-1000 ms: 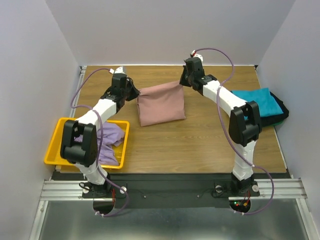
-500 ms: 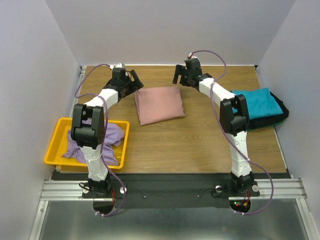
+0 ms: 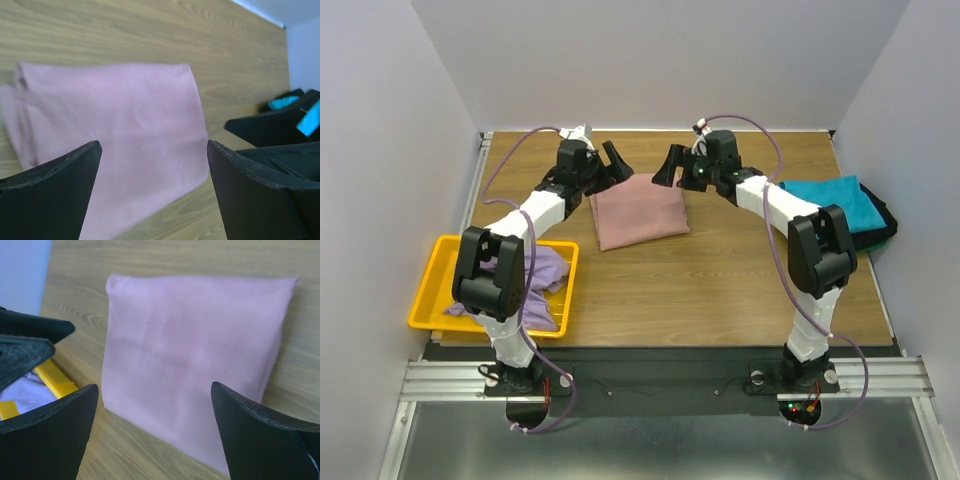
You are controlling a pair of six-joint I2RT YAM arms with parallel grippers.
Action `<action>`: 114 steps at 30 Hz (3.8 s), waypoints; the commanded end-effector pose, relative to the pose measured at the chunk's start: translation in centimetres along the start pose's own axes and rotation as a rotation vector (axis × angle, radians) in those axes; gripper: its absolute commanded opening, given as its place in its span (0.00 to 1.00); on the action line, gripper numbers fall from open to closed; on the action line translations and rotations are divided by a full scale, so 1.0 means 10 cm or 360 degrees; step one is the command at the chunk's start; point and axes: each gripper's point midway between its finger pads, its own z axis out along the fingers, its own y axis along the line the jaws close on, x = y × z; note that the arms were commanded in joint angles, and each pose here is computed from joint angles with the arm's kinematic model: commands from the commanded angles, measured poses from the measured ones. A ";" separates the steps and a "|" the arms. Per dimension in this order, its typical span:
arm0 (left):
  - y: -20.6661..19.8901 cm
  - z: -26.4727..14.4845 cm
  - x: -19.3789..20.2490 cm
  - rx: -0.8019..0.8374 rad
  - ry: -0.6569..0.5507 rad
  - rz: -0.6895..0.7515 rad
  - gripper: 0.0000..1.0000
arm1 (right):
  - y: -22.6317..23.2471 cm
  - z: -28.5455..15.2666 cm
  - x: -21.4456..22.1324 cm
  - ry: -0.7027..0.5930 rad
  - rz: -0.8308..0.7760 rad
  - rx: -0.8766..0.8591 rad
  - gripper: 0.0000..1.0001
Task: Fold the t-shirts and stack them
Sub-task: Fold the tshirt, then neatly place the folded tshirt to the corner
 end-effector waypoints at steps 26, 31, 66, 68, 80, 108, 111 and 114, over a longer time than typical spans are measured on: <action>-0.14 -1.55 2.18 0.0163 0.0394 -0.0142 0.99 | -0.61 -1.65 2.17 0.0188 0.0314 0.0391 1.00; -0.43 -1.95 1.66 0.0324 0.0108 -0.0120 0.99 | -0.20 -1.93 1.79 0.0015 0.0216 0.0192 1.00; 0.28 -1.99 1.16 -0.0327 -0.0292 -0.0070 0.99 | -1.07 -1.05 2.20 0.0404 0.0136 0.0969 0.19; 0.31 -1.99 1.16 -0.0342 -0.0295 -0.0067 0.99 | -1.12 -1.04 2.13 0.0397 0.0040 0.0991 0.11; 0.32 -2.03 1.15 -0.0327 -0.0314 -0.0036 0.99 | -1.61 -1.55 1.13 0.0390 -0.0602 0.1628 0.00; 0.52 -1.93 1.16 -0.0493 -0.0331 0.0026 0.99 | -1.90 -3.20 -1.19 0.0032 -0.0947 0.2196 0.00; 0.53 -1.92 1.16 -0.0504 -0.0328 0.0032 0.99 | -1.76 -3.28 -1.33 -0.0067 -0.0951 0.2168 0.00; 0.54 -1.91 1.16 -0.0513 -0.0332 0.0031 0.99 | -1.61 -3.36 -1.44 -0.0165 -0.0953 0.2118 0.00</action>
